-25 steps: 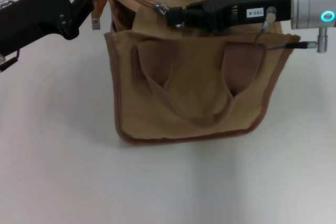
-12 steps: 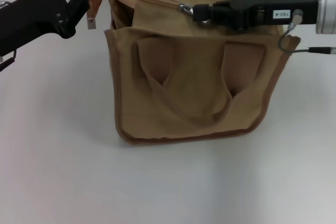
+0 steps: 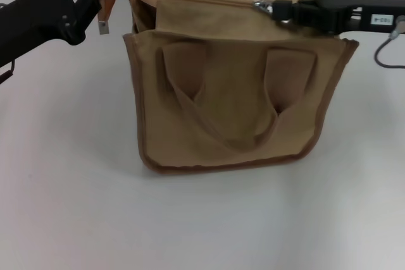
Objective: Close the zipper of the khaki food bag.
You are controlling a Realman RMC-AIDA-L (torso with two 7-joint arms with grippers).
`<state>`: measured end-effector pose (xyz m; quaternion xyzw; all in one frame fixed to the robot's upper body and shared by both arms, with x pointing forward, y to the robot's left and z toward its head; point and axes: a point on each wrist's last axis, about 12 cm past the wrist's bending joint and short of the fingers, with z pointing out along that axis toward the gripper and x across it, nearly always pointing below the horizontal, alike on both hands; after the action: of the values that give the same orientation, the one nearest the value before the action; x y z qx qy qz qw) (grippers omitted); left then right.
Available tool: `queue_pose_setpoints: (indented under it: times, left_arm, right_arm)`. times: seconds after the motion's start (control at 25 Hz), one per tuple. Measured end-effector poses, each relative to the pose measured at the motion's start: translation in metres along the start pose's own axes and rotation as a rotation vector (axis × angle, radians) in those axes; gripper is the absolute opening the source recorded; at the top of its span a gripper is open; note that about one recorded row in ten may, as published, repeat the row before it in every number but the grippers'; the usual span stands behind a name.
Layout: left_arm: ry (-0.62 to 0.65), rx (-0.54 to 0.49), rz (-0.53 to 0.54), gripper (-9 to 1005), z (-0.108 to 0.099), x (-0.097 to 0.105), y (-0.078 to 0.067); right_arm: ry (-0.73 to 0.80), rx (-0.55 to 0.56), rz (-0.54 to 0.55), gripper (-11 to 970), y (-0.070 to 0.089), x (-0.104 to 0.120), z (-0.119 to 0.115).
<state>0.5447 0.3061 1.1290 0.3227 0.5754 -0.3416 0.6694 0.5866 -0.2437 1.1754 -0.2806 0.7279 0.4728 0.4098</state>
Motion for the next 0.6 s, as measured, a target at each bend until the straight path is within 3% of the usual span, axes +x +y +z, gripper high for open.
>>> queue_pose_setpoints:
  times: [0.6]
  left_arm:
    - [0.016,-0.023,-0.001,24,0.0,0.001,0.003]
  right_arm:
    - [-0.043,0.074,0.041,22,-0.008,0.015,-0.042]
